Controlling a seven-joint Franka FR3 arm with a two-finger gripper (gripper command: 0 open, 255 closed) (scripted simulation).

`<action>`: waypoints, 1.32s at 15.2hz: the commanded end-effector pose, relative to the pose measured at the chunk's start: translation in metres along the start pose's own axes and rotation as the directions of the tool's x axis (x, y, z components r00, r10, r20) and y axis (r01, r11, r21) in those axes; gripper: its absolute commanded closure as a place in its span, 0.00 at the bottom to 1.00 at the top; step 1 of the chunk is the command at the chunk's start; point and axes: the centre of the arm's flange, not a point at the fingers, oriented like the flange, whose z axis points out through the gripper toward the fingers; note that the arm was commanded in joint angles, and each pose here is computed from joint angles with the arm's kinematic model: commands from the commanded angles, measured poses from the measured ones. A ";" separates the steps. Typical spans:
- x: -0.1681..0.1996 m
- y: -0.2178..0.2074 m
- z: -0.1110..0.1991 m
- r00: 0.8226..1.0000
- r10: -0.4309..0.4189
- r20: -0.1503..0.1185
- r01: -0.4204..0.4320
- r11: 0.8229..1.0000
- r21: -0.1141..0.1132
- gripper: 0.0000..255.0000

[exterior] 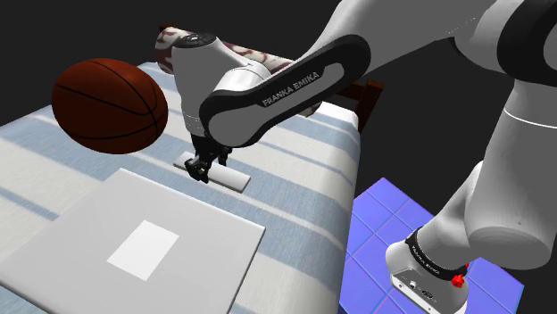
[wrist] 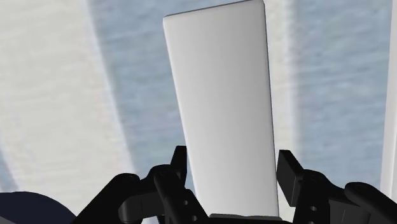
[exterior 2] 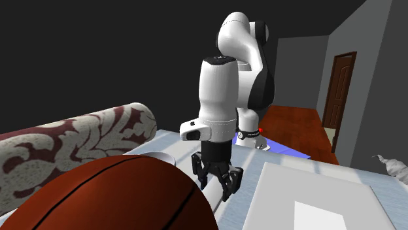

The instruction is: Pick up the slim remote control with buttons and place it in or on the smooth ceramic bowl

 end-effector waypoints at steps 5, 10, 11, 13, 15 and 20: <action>0.000 0.001 -0.026 1.000 0.001 0.001 -0.001 1.000 0.000 1.00; 0.000 0.001 -0.052 1.000 0.001 0.001 -0.001 1.000 0.000 1.00; 0.000 0.001 -0.057 1.000 0.001 0.001 -0.001 1.000 0.000 1.00; 0.000 0.002 -0.068 1.000 0.001 0.001 -0.001 1.000 0.000 1.00; 0.000 0.002 -0.079 1.000 0.001 0.001 -0.001 1.000 0.000 1.00; 0.000 0.002 -0.105 1.000 0.001 0.001 -0.001 1.000 0.000 1.00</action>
